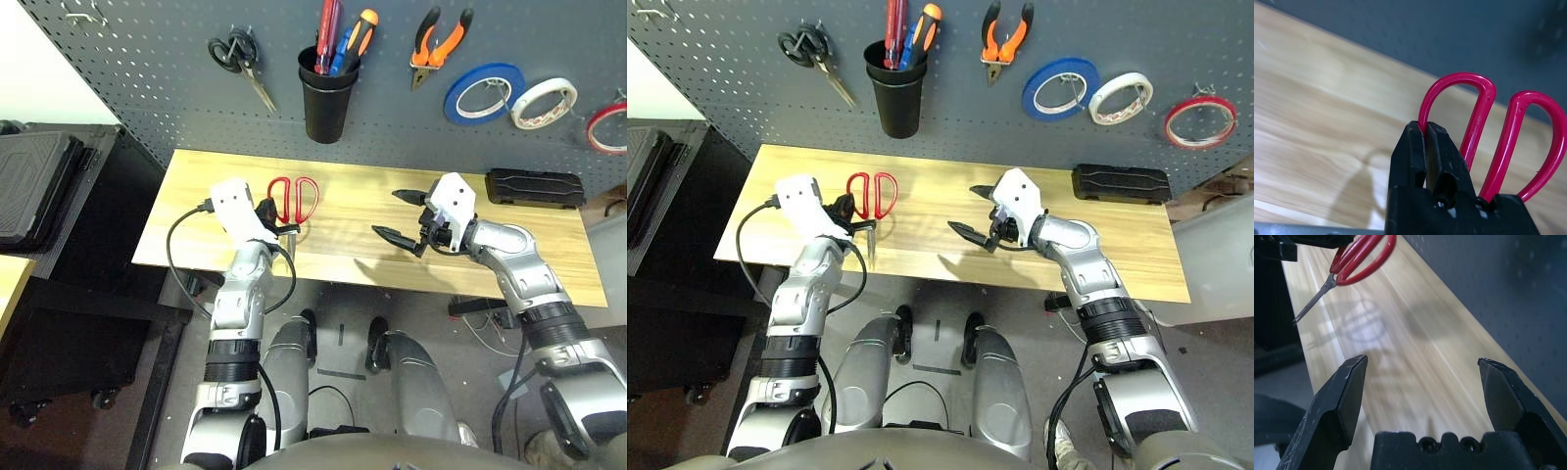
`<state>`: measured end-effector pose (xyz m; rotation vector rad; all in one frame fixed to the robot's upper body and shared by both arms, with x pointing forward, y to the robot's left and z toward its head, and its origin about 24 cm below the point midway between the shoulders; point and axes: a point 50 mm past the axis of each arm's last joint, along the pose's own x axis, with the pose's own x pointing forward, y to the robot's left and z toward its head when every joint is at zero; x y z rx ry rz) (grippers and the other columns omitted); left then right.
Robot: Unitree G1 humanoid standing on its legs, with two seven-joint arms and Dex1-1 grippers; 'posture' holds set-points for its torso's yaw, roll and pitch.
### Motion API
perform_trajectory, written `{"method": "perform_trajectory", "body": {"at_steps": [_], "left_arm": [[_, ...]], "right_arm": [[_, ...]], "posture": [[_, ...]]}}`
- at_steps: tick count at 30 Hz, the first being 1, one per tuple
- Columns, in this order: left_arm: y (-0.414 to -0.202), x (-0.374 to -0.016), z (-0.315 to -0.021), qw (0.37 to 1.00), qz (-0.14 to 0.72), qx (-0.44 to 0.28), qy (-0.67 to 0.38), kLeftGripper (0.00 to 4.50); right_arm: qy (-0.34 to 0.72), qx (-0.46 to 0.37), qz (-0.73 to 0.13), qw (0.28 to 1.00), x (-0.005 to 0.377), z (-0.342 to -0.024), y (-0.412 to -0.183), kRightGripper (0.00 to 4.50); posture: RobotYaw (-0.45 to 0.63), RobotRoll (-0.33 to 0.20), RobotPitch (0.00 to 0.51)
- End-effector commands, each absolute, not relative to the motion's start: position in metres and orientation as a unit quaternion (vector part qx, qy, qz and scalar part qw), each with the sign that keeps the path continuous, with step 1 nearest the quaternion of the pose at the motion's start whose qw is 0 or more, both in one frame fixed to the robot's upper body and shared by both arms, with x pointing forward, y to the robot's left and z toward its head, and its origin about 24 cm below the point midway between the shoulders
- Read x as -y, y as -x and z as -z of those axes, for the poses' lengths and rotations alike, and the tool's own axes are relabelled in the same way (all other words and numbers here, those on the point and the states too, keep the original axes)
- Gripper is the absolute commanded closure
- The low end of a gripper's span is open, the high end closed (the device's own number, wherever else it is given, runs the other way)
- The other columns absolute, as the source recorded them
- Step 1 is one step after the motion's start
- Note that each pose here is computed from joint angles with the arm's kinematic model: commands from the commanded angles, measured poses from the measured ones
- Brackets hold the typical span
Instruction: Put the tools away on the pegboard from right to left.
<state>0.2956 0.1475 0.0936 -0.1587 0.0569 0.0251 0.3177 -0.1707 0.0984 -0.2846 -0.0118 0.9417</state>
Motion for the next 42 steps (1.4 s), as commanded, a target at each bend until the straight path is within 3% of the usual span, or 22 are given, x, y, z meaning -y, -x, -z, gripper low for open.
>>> {"method": "perform_trajectory", "body": {"at_steps": [1, 8, 18, 34, 42], "left_arm": [[-0.286, -0.153, -0.109, 0.996, 0.001, 0.016, 0.089, 4.48], [-0.282, -0.161, -0.142, 0.988, 0.023, 0.104, 0.111, 4.48], [-0.292, -0.175, -0.187, 0.977, 0.035, 0.173, 0.121, 4.48], [-0.326, -0.176, -0.218, 0.973, 0.050, 0.185, 0.129, 4.48], [-0.344, -0.173, -0.218, 0.974, 0.057, 0.177, 0.132, 4.48]], "right_arm": [[0.127, 0.027, -0.460, 0.878, 0.180, -0.105, -0.319, 0.00], [0.104, 0.089, -0.486, 0.863, 0.188, -0.128, -0.320, 0.00], [0.065, 0.141, -0.510, 0.846, 0.216, -0.175, -0.311, 0.00], [0.066, 0.164, -0.518, 0.837, 0.240, -0.244, -0.311, 0.00], [0.075, 0.163, -0.515, 0.838, 0.238, -0.250, -0.312, 0.00]], "posture": [[0.31, 0.000, 0.223], [0.34, 0.000, 0.206], [0.31, 0.000, 0.193], [0.23, 0.000, 0.180], [0.20, 0.000, 0.184]]}}
